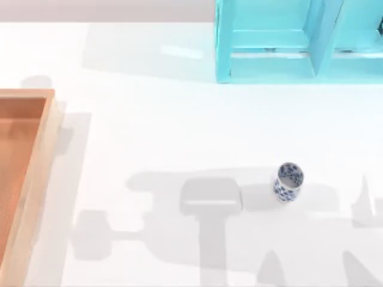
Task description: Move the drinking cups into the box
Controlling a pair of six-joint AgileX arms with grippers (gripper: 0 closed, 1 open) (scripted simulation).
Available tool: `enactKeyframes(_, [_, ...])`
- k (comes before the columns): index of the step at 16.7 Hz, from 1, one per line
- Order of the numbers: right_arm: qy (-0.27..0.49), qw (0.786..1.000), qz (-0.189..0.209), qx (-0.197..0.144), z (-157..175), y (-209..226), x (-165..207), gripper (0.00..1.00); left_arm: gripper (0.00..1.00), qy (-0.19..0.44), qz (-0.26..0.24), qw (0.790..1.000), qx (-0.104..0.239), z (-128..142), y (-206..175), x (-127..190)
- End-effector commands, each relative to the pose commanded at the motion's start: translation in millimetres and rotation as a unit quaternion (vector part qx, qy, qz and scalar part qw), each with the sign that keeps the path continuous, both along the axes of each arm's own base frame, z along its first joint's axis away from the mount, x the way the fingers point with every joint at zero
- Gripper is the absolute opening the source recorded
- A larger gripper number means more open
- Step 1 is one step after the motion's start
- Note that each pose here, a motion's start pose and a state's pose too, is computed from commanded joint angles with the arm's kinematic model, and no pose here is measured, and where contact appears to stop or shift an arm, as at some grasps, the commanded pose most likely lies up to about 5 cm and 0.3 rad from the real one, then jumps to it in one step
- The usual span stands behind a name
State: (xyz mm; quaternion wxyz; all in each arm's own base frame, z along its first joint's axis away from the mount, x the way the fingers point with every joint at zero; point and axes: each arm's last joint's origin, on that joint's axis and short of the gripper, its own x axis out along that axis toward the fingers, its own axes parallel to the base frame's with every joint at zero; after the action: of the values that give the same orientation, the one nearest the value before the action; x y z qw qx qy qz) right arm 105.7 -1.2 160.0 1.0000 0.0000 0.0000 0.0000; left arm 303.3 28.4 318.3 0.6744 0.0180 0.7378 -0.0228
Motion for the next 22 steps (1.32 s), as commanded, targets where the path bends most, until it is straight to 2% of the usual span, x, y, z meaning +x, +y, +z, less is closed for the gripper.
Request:
enactKeyframes(4, [0.000,1.000,0.000,0.000,0.0,0.0,0.0,1.00,1.00,-0.015,-0.011,0.999,0.036,-17.1,-107.6,52.8])
enactKeyframes(7, [0.000,1.000,0.000,0.000,0.0,0.0,0.0,1.00,1.00,-0.042,-0.007,0.998,0.052,-39.5,-208.3,63.9])
enactKeyframes(9, [0.000,1.000,0.000,0.000,0.0,0.0,0.0,1.00,1.00,-0.067,0.001,0.996,0.053,-55.3,-277.6,52.0])
enactKeyframes(11, [0.000,1.000,0.000,0.000,0.0,0.0,0.0,1.00,1.00,-0.094,0.007,0.995,0.044,-69.0,-341.1,26.8])
enactKeyframes(13, [0.000,1.000,0.000,0.000,0.0,0.0,0.0,1.00,1.00,-0.117,0.012,0.993,0.028,-78.6,-388.2,-0.5])
enactKeyframes(16, [0.000,1.000,0.000,0.000,0.0,0.0,0.0,1.00,1.00,-0.140,0.018,0.990,0.004,-84.3,-425.7,-28.2])
enactKeyframes(22, [0.000,1.000,0.000,0.000,0.0,0.0,0.0,1.00,1.00,-0.143,0.019,0.990,-0.001,-84.9,-429.9,-31.9])
